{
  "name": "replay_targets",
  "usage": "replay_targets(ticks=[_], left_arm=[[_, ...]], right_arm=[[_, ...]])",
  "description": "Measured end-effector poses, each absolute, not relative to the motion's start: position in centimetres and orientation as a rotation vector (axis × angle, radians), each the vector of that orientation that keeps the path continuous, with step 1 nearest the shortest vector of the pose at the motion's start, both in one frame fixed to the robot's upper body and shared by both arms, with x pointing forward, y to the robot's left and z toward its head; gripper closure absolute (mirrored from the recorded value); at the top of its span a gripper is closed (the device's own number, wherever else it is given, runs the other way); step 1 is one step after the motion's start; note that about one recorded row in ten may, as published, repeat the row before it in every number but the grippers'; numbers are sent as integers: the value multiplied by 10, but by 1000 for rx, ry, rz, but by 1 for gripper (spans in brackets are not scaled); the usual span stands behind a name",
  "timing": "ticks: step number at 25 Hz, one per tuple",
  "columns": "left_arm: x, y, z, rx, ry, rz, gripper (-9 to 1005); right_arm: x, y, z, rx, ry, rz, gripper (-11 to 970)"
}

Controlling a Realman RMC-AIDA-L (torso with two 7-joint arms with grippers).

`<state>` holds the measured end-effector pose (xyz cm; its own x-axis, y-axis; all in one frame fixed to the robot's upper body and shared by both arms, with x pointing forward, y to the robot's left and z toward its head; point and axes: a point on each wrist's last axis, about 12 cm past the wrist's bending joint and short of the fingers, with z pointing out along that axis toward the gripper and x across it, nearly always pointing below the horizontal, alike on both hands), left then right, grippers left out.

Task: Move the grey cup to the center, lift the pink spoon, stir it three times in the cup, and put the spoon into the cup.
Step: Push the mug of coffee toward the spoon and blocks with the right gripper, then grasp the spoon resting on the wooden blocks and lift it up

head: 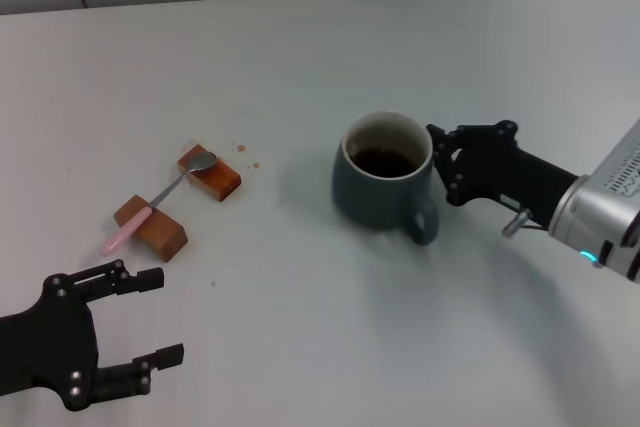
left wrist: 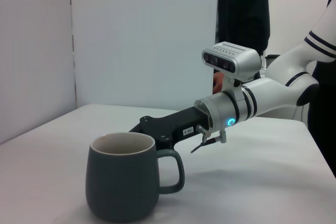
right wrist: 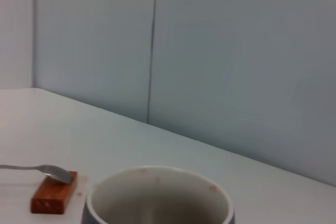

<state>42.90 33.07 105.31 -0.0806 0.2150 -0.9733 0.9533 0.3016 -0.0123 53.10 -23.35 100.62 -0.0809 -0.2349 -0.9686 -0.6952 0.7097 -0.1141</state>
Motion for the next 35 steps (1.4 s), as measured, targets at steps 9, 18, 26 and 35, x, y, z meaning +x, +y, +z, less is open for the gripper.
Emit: replay_targets(ticks=[9,18,26,35], left_arm=[[430,334,1055,1086,1535,-877,306],[430,334,1054,1087,1543,-875,317],[428,334,1053,1083,1550,-875,316],[426,335,1052,1078,1549,-875,316]], right_arm=[[535,-206,1010,-801,1629,540,942],[539,-189,1016,-818,1609,595,941],[530,-200,1011,-752,1613,587,940],[465,-269,1028,-622,1349,627,939]])
